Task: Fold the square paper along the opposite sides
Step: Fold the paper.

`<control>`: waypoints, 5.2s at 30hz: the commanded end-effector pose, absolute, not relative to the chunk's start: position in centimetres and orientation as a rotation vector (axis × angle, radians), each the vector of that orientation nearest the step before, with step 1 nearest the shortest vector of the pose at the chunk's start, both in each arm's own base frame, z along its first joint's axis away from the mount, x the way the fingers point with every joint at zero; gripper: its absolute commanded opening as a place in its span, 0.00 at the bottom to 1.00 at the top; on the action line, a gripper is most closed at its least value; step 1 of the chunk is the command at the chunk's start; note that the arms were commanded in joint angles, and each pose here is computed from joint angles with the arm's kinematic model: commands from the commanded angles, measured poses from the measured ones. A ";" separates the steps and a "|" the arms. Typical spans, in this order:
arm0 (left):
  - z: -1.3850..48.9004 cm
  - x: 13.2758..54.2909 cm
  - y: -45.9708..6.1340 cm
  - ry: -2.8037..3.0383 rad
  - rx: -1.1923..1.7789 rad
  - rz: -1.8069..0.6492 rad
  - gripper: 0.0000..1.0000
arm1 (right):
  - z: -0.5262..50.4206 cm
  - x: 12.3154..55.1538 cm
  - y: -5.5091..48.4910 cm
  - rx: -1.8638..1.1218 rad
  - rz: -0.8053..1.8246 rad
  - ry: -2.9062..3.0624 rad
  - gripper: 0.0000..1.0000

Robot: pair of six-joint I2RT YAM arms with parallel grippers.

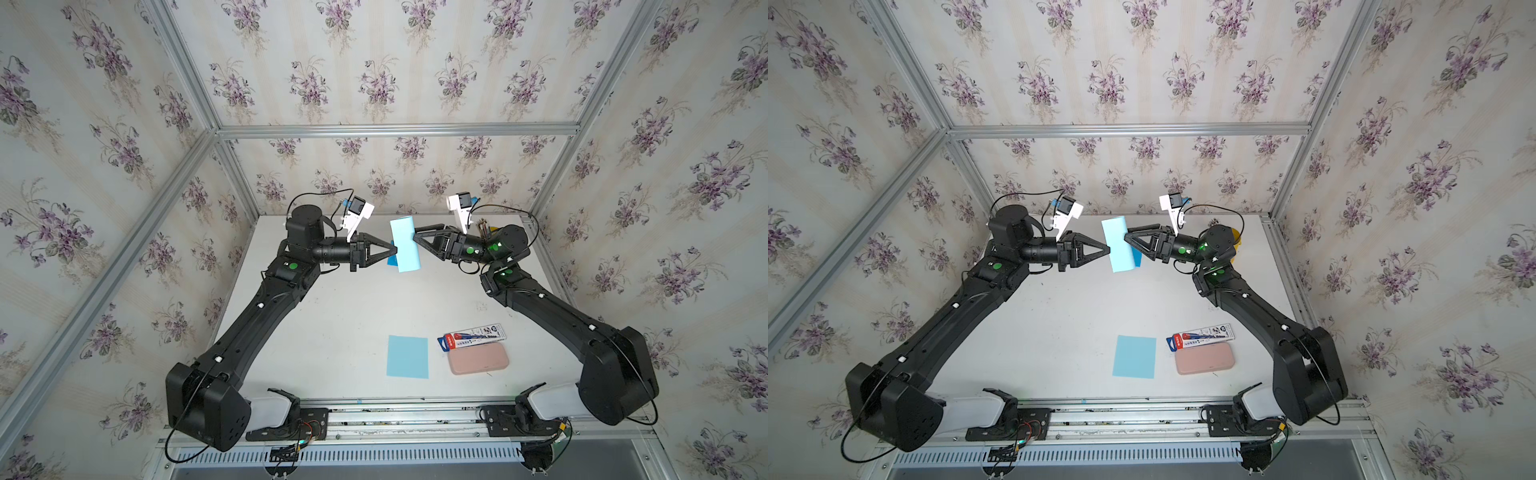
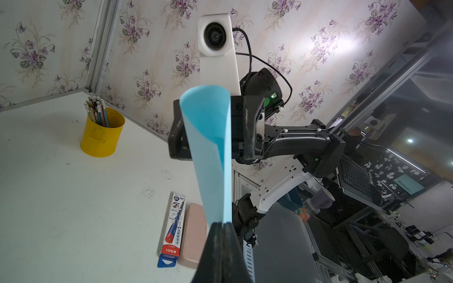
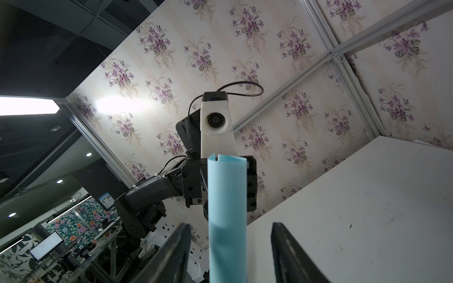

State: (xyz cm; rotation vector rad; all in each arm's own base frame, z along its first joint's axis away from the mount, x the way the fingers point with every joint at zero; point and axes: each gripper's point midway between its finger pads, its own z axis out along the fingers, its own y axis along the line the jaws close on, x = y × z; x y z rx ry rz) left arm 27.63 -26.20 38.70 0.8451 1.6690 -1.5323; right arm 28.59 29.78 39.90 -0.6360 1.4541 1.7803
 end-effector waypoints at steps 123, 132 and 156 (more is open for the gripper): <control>41.1 27.4 -28.7 1.473 0.769 -1.608 0.28 | 40.9 26.6 29.7 -0.663 1.968 1.376 0.01; 40.6 27.8 -28.5 1.510 0.735 -1.578 0.00 | 40.6 26.8 29.8 -0.655 1.964 1.384 0.01; 38.6 27.8 -28.2 1.631 0.712 -1.526 0.00 | 38.9 28.0 28.2 -0.584 1.920 1.417 0.61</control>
